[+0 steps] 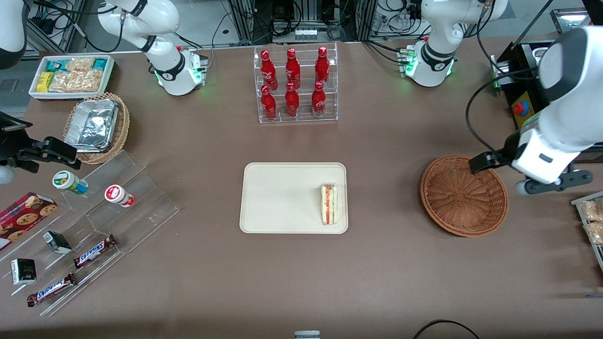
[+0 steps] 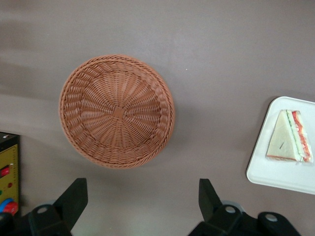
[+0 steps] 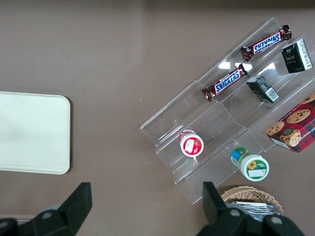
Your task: Place sandwich from basket to tray
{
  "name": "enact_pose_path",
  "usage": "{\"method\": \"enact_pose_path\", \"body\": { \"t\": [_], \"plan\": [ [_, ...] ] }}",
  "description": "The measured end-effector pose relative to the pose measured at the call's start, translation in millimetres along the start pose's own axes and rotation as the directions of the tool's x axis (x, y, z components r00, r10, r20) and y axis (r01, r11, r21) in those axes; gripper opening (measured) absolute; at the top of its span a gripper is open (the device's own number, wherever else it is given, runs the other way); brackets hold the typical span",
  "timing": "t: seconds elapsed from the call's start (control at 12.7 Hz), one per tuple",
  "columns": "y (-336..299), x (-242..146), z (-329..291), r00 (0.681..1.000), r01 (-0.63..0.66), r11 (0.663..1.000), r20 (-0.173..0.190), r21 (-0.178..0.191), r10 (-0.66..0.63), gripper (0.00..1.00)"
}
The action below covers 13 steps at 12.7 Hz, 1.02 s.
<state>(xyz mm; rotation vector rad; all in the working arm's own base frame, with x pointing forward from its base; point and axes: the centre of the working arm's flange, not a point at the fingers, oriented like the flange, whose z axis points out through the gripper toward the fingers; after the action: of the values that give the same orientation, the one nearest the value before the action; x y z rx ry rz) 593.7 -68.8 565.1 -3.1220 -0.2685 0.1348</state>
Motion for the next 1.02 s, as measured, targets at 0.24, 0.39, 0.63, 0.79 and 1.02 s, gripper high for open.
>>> {"method": "enact_pose_path", "body": {
  "t": [0.24, 0.39, 0.63, 0.79, 1.02],
  "plan": [
    [-16, -15, -31, 0.999, -0.019, 1.000, -0.026, -0.009, 0.019, 1.00],
    [-17, -22, -39, 0.999, -0.024, 1.000, -0.032, -0.006, 0.024, 1.00],
    [-13, -25, -30, 0.998, -0.036, 0.999, -0.053, 0.024, 0.037, 1.00],
    [-12, -30, -24, 0.997, -0.040, 0.999, -0.062, 0.029, 0.041, 1.00],
    [-13, -36, -26, 0.996, -0.060, 0.998, -0.065, 0.032, 0.062, 1.00]
  ]
}}
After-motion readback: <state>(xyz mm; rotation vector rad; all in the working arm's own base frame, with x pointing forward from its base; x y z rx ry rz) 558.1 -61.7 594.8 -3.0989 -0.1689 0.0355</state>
